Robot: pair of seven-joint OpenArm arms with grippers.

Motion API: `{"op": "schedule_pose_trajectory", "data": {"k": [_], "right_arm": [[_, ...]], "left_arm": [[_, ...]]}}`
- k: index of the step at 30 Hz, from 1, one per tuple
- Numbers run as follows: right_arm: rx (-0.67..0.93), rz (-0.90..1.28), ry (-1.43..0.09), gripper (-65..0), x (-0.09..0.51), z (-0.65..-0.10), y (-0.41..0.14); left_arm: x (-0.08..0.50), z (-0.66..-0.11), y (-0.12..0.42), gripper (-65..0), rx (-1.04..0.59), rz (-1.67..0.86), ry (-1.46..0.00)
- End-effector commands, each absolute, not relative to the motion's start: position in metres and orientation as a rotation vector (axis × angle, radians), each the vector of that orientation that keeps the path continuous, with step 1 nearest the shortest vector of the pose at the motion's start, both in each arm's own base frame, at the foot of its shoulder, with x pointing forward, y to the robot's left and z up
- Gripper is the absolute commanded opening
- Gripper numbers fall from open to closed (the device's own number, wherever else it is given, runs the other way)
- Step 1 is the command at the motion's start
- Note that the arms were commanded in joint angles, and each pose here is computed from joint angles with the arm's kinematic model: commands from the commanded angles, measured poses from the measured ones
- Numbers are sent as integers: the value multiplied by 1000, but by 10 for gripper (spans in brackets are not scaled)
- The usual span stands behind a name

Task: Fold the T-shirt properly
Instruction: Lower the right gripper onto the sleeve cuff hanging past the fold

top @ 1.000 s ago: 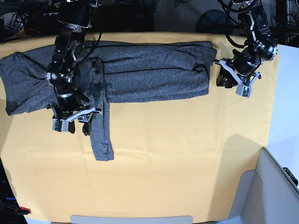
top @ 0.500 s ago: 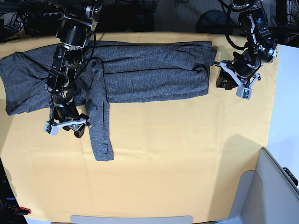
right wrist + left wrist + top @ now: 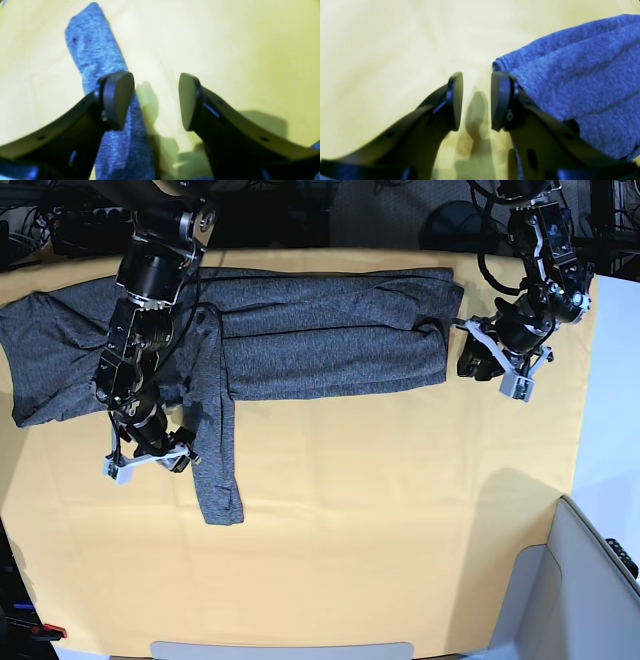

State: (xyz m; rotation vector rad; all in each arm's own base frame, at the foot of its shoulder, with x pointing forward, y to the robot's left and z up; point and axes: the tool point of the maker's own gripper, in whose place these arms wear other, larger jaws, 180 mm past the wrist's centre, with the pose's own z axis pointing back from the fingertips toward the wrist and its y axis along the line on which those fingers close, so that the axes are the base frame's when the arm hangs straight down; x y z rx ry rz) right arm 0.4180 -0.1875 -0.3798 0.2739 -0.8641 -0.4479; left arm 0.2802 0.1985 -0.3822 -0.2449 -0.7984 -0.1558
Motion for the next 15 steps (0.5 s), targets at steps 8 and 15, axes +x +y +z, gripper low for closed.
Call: {"op": "schedule_pose_trajectory", "data": {"k": [8, 15], "right_arm": [[311, -331, -867, -323, 432, -371, -151], [316, -327, -848, -323, 430, -377, -147]], "left_arm": [[289, -370, 201, -463, -241, -164, -844], [289, -370, 201, -463, -241, -164, -844]]}}
